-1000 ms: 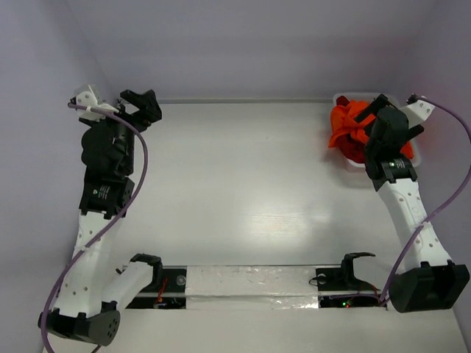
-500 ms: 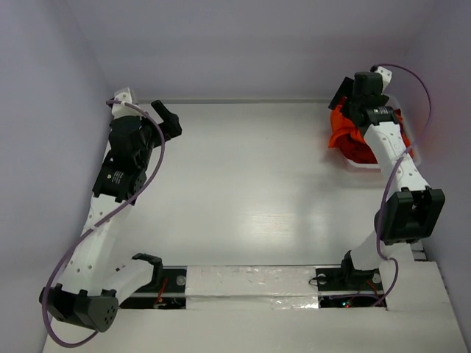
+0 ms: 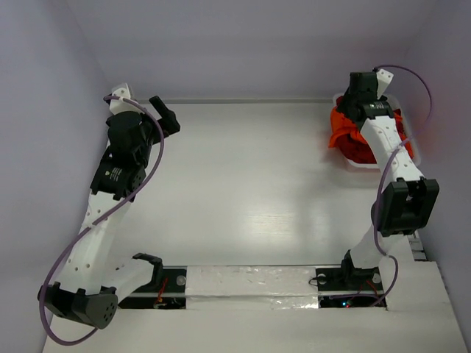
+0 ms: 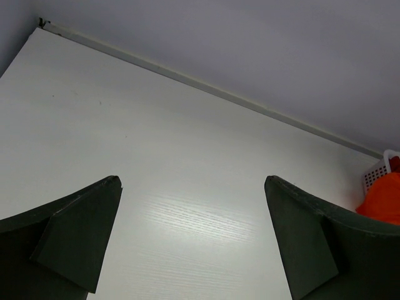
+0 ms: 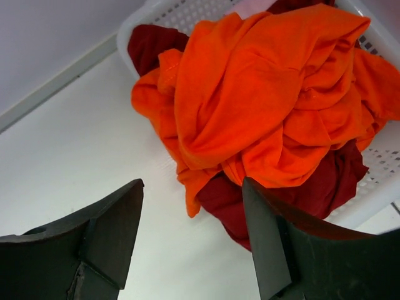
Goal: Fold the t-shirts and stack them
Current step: Grab the tshirt from the pile
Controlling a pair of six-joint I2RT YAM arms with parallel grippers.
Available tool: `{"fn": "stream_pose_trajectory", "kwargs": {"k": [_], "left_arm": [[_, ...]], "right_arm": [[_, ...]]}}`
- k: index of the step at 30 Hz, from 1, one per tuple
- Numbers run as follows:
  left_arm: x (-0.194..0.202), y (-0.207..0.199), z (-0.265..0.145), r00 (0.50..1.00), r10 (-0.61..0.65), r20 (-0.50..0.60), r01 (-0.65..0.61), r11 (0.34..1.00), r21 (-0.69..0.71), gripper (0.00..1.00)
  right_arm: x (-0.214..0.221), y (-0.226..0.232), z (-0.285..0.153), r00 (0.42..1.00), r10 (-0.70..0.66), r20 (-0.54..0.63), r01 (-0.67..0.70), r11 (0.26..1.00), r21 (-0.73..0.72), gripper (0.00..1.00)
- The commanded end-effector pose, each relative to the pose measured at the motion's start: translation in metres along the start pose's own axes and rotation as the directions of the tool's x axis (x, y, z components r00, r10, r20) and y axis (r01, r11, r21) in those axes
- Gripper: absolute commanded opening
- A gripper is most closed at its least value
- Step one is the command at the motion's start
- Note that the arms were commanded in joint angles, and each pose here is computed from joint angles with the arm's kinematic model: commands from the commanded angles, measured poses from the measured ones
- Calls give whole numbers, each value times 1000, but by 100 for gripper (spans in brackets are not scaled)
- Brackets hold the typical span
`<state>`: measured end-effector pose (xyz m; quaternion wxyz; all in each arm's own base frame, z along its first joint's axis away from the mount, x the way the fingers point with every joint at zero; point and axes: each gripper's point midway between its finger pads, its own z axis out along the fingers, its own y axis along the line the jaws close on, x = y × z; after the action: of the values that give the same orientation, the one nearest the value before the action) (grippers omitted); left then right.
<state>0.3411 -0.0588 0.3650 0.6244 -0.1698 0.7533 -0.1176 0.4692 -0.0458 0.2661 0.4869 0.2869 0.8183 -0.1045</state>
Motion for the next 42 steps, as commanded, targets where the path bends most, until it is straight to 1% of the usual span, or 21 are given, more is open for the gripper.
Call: {"fn": "stream_pose_trajectory", "kwargs": {"k": [1, 4, 5, 7, 9, 12, 14, 16, 21, 22, 23, 25, 29, 32, 33, 34, 36, 37, 40, 41, 42], "left_arm": [[-17, -5, -4, 999, -11, 42, 11, 1000, 8, 99], [-16, -5, -5, 999, -4, 35, 3, 1000, 2, 99], [-17, -4, -5, 999, -1, 36, 1, 1000, 2, 99], [-19, -4, -7, 999, -1, 41, 1, 1000, 2, 99], [-18, -3, -7, 999, -1, 43, 1, 1000, -2, 99], [-17, -4, -6, 999, 2, 38, -2, 1000, -1, 99], [-16, -4, -4, 999, 4, 32, -4, 1000, 1, 99], [-15, -5, -3, 1000, 3, 27, -3, 1000, 2, 99], [-8, -5, 1, 1000, 7, 9, -7, 1000, 3, 99], [-6, -4, 2, 1000, 8, 5, -8, 1000, 3, 99], [-6, -4, 2, 1000, 8, 6, -8, 1000, 3, 99], [-5, -4, 3, 1000, 7, 2, -7, 1000, 2, 99], [-3, -4, 4, 1000, 8, -1, -8, 1000, 2, 99], [1, -4, 7, 1000, 10, -13, -10, 1000, 2, 99], [4, -4, 10, 1000, 10, -23, -10, 1000, -1, 99], [8, -6, 11, 999, 12, -32, -12, 1000, 5, 99], [16, -6, 17, 999, 12, -47, -12, 1000, 0, 99], [18, -5, 19, 999, 11, -52, -11, 1000, 0, 99], [32, -3, 25, 997, 8, -77, -8, 1000, 0, 99], [36, -3, 26, 996, 6, -85, -6, 1000, 3, 99], [42, -5, 26, 995, 9, -97, -8, 1000, 10, 99]], "right_arm": [[-1, -11, 16, 1000, -14, -5, 15, 997, 72, 69], [11, -6, 34, 998, -42, -56, 46, 996, 74, 64], [11, -3, 38, 997, -44, -62, 48, 996, 70, 60], [23, -2, 49, 993, -59, -102, 68, 994, 86, 57], [24, -5, 53, 994, -40, -102, 50, 994, 95, 50], [24, -4, 53, 995, -27, -96, 36, 995, 88, 45], [21, -9, 53, 996, -20, -88, 29, 995, 100, 40], [19, -10, 52, 996, -21, -83, 29, 994, 104, 38], [15, -10, 48, 997, -10, -70, 16, 995, 94, 25], [16, -10, 48, 997, -10, -71, 17, 995, 95, 21], [15, -10, 47, 998, -4, -68, 11, 996, 94, 13], [16, -10, 47, 997, -6, -71, 12, 995, 95, 0], [12, -8, 45, 998, -7, -69, 13, 996, 87, 0], [-8, -5, 32, 999, -1, -42, 3, 998, 64, 0], [-13, -1, 25, 999, 6, -47, -5, 999, 33, 0], [-36, 6, 8, 999, 35, -4, -35, 999, -16, 0], [-50, 27, -20, 1000, 11, 20, -8, 994, -112, 0], [-74, 33, -42, 997, 28, 72, -17, 989, -150, 0], [-84, 60, -89, 995, -32, 96, 55, 969, -239, 0], [-99, 66, -113, 990, -30, 138, 68, 958, -279, 0], [-93, 83, -136, 988, -57, 144, 103, 937, -333, 0]]}}
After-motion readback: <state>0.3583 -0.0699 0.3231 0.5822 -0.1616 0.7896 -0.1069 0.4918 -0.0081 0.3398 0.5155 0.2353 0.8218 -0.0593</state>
